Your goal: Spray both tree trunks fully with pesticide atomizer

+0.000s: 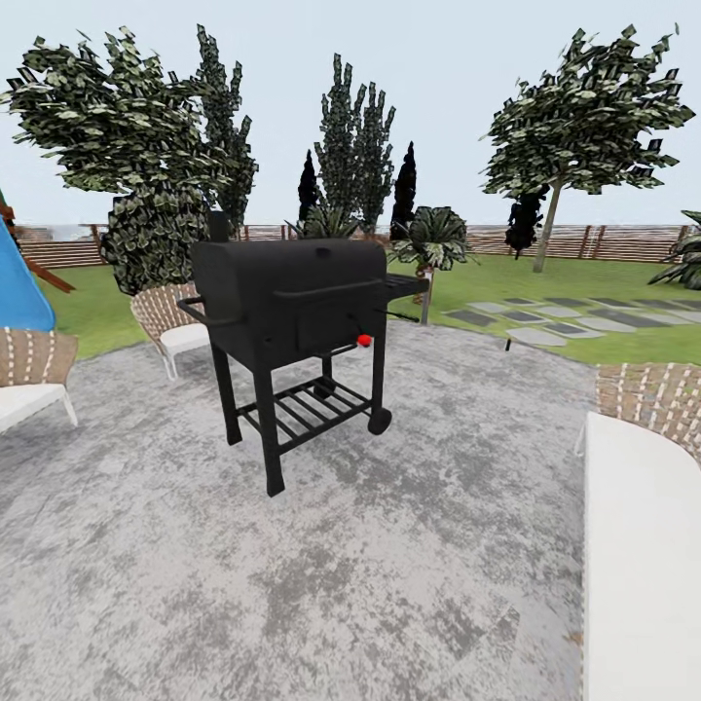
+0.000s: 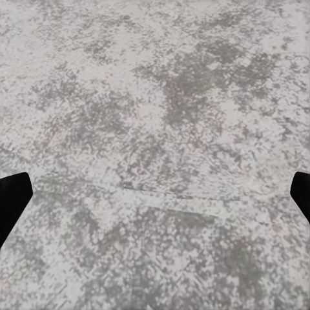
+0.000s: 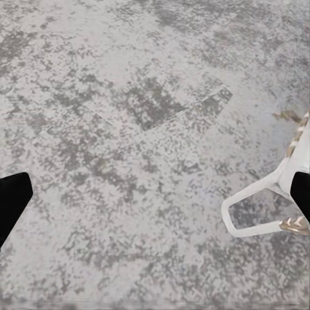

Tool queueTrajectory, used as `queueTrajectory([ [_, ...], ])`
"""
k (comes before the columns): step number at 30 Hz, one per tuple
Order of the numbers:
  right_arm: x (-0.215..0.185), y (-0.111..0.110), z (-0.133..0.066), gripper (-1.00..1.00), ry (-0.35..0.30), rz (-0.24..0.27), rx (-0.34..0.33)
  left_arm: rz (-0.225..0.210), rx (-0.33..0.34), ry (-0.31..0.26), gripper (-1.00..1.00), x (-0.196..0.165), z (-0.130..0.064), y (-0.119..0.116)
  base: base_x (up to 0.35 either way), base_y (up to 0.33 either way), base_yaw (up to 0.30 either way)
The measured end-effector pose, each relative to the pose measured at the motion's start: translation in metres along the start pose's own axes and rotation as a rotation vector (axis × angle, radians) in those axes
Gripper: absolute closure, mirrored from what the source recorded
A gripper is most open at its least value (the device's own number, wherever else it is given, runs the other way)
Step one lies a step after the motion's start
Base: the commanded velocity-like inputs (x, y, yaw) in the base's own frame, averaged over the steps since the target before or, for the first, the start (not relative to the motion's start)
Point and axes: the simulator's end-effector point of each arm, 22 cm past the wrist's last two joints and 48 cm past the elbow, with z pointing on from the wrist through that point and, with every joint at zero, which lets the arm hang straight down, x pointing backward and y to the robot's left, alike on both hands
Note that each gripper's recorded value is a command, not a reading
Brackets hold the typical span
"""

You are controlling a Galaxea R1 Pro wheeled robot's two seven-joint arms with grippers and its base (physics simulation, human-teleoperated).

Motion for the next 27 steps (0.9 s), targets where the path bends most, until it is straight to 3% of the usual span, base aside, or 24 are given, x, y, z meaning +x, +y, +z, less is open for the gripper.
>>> queueTrajectory([
  [3, 0.018, 0.001, -0.004, -1.00, 0.034, 0.000, -0.001, -0.001, 0.000, 0.000, -1.00, 0.000, 0.000, 0.000, 0.009, 0.000, 0.000],
  [13, 0.015, 0.000, -0.004, -1.00, 0.010, 0.003, 0.001, -0.001, -0.001, 0.000, -1.00, 0.000, 0.000, 0.000, 0.022, 0.012, 0.000],
  [27, 0.003, -0.006, -0.002, -1.00, -0.021, 0.008, 0.011, -0.001, -0.001, 0.002, -1.00, 0.001, 0.000, 0.000, 0.272, 0.179, -0.049],
])
